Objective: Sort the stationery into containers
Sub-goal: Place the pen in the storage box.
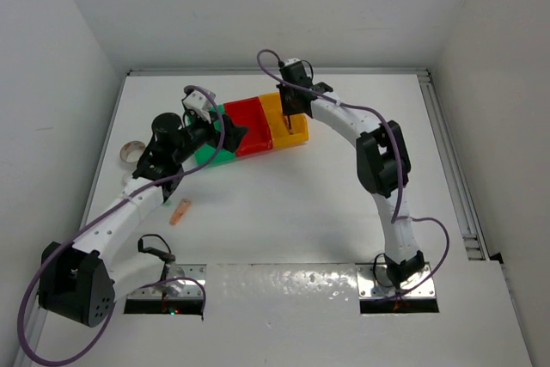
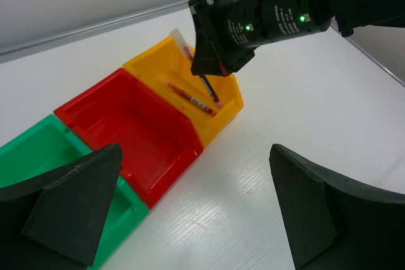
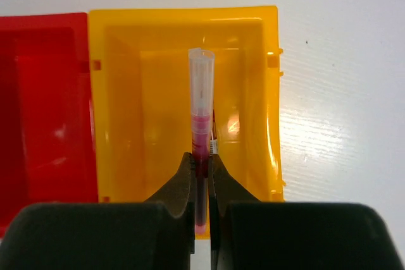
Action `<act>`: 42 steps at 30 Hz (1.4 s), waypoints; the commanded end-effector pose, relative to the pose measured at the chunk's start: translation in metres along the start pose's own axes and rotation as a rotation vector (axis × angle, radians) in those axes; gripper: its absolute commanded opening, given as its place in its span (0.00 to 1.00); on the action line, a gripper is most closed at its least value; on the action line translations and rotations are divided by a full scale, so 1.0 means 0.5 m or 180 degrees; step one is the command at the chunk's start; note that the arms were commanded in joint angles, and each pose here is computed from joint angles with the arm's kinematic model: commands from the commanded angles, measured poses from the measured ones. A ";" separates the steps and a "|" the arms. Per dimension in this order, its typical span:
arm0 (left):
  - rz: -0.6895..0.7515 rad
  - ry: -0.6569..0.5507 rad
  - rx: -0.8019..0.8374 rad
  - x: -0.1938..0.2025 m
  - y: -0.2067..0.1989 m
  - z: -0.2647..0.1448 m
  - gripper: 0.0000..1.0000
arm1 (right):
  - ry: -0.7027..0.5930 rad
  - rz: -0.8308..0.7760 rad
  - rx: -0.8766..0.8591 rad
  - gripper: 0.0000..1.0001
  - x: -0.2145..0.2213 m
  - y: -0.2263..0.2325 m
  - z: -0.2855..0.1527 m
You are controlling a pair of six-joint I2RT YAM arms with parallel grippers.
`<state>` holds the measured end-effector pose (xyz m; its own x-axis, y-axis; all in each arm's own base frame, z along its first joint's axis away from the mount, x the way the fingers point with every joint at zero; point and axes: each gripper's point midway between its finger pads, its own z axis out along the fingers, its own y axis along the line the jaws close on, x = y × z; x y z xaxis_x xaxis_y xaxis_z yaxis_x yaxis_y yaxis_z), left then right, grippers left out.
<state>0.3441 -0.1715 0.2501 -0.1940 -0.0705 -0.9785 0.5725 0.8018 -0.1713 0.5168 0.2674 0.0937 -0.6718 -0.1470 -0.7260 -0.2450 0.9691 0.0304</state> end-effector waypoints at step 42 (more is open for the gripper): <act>0.0170 -0.0147 -0.0252 -0.036 0.040 0.000 1.00 | -0.0076 0.0119 -0.0250 0.34 0.019 0.034 0.066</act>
<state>0.3525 -0.1561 0.2411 -0.2007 -0.0427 -0.9787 0.5107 0.8480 -0.1417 0.5192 0.2764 0.0119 -0.7351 -0.1543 -0.6602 -0.2578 0.9642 0.0617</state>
